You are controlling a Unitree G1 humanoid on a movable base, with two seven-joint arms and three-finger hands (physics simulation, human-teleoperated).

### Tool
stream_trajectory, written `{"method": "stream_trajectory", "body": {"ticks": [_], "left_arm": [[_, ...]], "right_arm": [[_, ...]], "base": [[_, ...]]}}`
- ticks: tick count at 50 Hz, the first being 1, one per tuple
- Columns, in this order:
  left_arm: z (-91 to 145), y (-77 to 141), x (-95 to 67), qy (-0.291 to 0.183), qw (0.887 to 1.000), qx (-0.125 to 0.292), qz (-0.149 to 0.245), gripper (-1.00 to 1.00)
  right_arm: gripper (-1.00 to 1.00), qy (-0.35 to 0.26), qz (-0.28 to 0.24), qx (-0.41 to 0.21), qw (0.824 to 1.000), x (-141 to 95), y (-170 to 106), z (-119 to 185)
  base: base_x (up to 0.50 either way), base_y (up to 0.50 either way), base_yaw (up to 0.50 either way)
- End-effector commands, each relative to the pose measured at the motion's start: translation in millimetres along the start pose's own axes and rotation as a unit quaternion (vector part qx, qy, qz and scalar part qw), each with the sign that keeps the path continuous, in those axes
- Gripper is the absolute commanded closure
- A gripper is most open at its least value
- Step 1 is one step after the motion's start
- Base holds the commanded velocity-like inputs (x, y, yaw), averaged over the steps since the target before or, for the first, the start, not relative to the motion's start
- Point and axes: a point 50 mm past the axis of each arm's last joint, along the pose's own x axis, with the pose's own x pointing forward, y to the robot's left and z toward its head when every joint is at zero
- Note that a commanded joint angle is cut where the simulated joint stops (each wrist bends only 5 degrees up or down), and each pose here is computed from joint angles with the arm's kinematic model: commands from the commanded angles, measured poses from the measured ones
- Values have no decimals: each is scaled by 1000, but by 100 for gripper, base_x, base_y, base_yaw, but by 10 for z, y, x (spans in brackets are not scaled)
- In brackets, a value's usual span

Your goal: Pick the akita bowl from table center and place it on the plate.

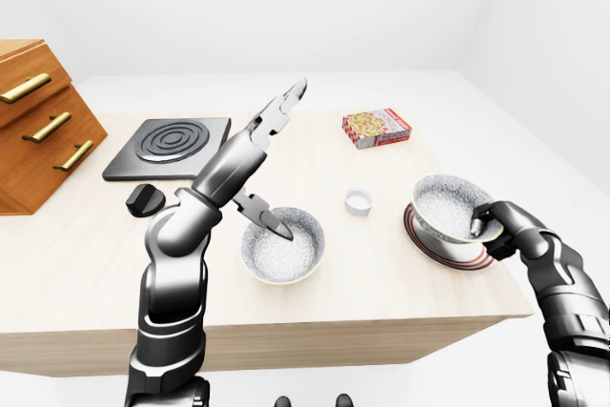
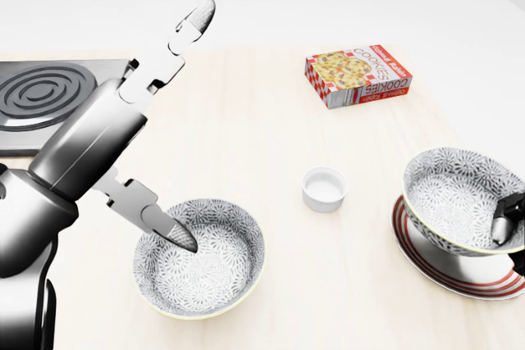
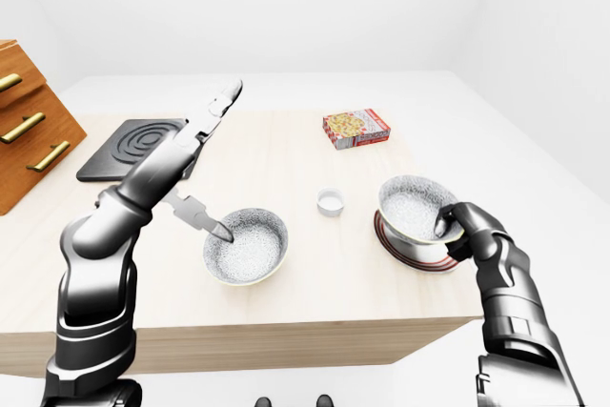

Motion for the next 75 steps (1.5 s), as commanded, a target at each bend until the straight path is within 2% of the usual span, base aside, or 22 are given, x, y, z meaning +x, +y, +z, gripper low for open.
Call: {"method": "stream_trajectory", "body": {"ticks": [1, 17, 18, 19, 20, 40, 48, 50, 53, 54, 58, 63, 69, 72, 75], "left_arm": [[-30, -41, -26, 7, 1000, -7, -1, -100], [-37, -56, -30, 10, 1000, -7, -4, -100], [-47, -56, -27, 12, 1000, -8, -4, -100], [-43, -56, -28, 11, 1000, -7, -4, -100], [-35, -57, -30, 10, 1000, -7, -4, -100], [67, -23, -11, -9, 1000, 9, -5, -100], [139, 15, -2, -23, 1000, 21, -3, -100], [155, 37, 2, -27, 999, 24, 0, -100], [180, 55, 13, -34, 999, 24, 3, -100], [181, 56, 14, -34, 999, 24, 4, -100], [222, 106, 8, -48, 998, 18, 21, -100], [278, 97, -45, -65, 997, 5, 37, -100], [278, 68, -109, -72, 996, -19, 52, -100], [234, 48, -123, -68, 995, -38, 59, -100], [209, 19, -147, -66, 994, -55, 67, -100]], "right_arm": [[100, -2, -21, 83, 996, 51, 18, -59], [97, 20, -21, 89, 996, 64, 33, -134], [-22, 18, -17, 88, 996, 59, 35, -136], [-78, 18, -16, 87, 996, 55, 31, -144], [-100, 19, -20, 86, 996, 50, 18, -156], [-100, 9, -17, 78, 997, -51, -97, -183], [-100, -45, -9, 92, 995, -359, -174, -50], [-100, -90, -14, 91, 992, -513, -235, 87], [-100, -152, -19, 91, 984, -722, -294, 292], [-100, -153, -19, 91, 984, -730, -295, 297], [-100, -226, -40, 94, 969, -1027, -370, 521], [-100, -322, -91, 84, 939, -1444, -496, 825], [-100, -361, -105, 87, 923, -1659, -430, 951], [-100, -372, -95, 97, 918, -1678, -371, 992], [-100, -401, -88, 114, 905, -1668, -315, 1139]], "base": [[0, 0, 0], [0, 0, 0], [0, 0, 0], [0, 0, 0], [0, 0, 0], [0, 0, 0], [0, 0, 0], [0, 0, 0], [0, 0, 0], [0, 0, 0], [0, 0, 0], [0, 0, 0], [0, 0, 0], [0, 0, 0], [0, 0, 0]]}}
